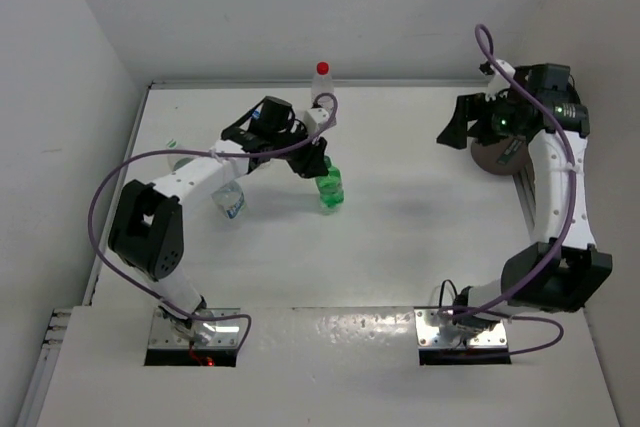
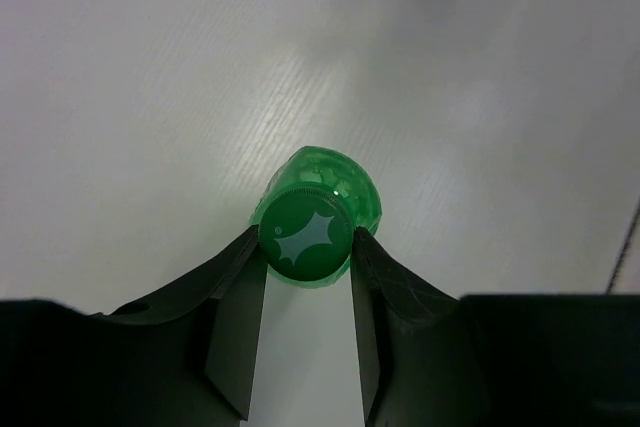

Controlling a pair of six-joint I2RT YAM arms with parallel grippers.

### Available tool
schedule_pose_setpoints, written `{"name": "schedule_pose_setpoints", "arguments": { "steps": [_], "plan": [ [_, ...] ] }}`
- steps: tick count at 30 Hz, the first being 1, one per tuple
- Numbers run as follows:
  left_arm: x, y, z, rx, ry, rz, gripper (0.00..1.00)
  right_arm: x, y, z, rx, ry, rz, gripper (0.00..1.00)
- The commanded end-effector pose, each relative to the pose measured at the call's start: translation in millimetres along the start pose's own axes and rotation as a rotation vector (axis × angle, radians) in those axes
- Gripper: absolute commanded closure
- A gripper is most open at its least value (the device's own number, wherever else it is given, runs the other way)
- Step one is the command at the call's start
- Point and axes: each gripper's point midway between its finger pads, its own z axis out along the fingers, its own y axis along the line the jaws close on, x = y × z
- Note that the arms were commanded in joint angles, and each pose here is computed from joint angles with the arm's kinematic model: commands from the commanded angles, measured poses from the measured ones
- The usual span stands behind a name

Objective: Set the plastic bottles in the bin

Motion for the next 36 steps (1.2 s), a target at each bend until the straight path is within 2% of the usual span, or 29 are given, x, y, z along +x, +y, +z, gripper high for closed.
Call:
{"name": "schedule_pose_setpoints", "arguments": {
  "steps": [1, 4, 7, 9, 11, 16, 19, 26, 29, 30, 32, 33, 35, 36],
  "plan": [
    [-82, -30, -45, 0.132, -0.239, 0.01, 0.97, -19, 46, -3, -0.179, -0.138, -0.189, 0.06],
    [-104, -54, -63, 0.262, -0.291, -0.039, 0.97, -18, 87, 4, -0.28, -0.138, -0.314, 0.06],
    [-124, -74, -77, 0.343, -0.35, -0.053, 0.97, -8, 146, 18, -0.412, -0.08, -0.438, 0.05],
    [-130, -78, -82, 0.356, -0.367, -0.064, 0.99, -5, 162, 19, -0.441, -0.053, -0.474, 0.05],
    [-134, -84, -82, 0.376, -0.376, -0.065, 0.99, 10, 196, 28, -0.52, 0.019, -0.53, 0.05],
    [-136, -97, -85, 0.399, -0.378, -0.069, 1.0, 17, 219, 46, -0.515, 0.068, -0.591, 0.05],
    [-135, -106, -87, 0.429, -0.376, -0.072, 1.0, 14, 216, 56, -0.46, 0.07, -0.623, 0.05],
    [-140, -111, -93, 0.454, -0.396, -0.068, 1.0, 18, 217, 69, -0.454, 0.1, -0.625, 0.05],
    [-142, -113, -94, 0.47, -0.404, -0.091, 1.0, 19, 218, 71, -0.456, 0.103, -0.622, 0.18],
    [-144, -114, -95, 0.472, -0.41, -0.091, 1.0, 17, 219, 72, -0.455, 0.095, -0.622, 0.27],
    [-142, -113, -93, 0.474, -0.408, -0.101, 0.99, 14, 220, 72, -0.458, 0.086, -0.622, 0.36],
    [-142, -113, -93, 0.474, -0.408, -0.101, 0.95, 13, 222, 71, -0.464, 0.079, -0.623, 0.47],
    [-142, -115, -96, 0.475, -0.413, -0.102, 0.69, 11, 220, 70, -0.467, 0.076, -0.613, 0.6],
    [-143, -111, -97, 0.469, -0.414, -0.114, 0.53, 9, 219, 68, -0.463, 0.064, -0.615, 0.72]
  ]
}}
